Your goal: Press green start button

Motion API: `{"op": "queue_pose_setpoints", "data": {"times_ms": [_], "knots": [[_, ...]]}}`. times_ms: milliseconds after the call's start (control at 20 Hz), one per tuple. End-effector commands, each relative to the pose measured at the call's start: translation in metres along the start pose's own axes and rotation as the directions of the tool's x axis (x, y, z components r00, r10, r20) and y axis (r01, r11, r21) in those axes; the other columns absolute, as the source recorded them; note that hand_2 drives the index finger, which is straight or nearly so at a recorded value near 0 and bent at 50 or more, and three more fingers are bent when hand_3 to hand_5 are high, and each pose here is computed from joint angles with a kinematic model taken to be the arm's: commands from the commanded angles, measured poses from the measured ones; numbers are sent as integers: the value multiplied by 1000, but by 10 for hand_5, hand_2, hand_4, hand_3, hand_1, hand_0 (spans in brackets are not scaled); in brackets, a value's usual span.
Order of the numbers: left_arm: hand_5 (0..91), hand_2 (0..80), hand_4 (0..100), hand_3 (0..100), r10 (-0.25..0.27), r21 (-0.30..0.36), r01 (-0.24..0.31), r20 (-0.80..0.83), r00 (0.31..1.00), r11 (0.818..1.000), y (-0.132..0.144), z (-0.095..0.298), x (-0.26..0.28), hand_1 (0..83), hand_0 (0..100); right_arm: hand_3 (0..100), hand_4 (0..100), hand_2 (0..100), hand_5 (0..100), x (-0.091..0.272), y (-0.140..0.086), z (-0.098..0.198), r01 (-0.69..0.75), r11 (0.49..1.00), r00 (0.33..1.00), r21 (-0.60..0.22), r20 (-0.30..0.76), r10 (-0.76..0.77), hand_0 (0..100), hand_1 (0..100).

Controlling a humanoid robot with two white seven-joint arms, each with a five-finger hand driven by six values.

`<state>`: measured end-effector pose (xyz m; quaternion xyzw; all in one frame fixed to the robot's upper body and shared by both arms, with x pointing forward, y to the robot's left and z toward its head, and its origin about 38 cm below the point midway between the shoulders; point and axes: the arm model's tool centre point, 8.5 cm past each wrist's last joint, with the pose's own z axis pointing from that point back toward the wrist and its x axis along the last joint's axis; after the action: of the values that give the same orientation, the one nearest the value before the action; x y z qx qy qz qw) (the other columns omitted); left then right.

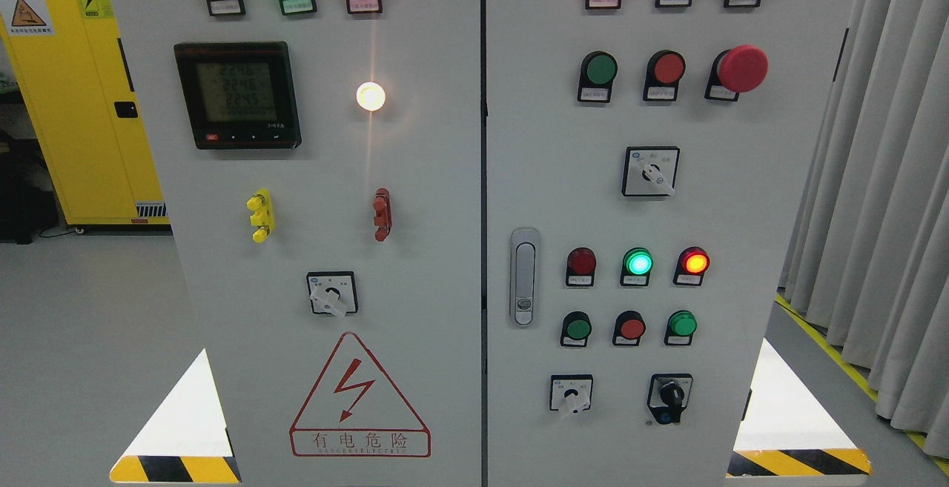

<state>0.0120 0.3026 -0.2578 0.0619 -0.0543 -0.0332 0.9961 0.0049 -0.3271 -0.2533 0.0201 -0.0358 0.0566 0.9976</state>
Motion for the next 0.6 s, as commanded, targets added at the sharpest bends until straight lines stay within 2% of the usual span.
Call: {"op": "queue_pose_setpoints", "data": {"times_ms": [0, 300, 550], "knots": [[0, 0, 0, 0, 0, 0, 0, 47, 999, 1000, 3, -2, 23, 556, 120, 0, 0, 0, 0, 1, 1, 0, 4, 1000, 1000, 2, 3, -4, 188, 320], [0, 0, 0, 0, 0, 0, 0, 47, 999, 1000, 3, -2, 23, 556, 120, 0, 0, 0, 0, 8, -2, 0, 42, 999, 999, 10, 27, -42, 188, 319], [0, 0, 0, 0, -1, 0, 1, 49, 999, 1000, 3, -2, 24, 556, 120, 0, 0, 0, 0, 52, 0, 4, -18, 1000, 981, -15, 192, 20, 186, 321]]}}
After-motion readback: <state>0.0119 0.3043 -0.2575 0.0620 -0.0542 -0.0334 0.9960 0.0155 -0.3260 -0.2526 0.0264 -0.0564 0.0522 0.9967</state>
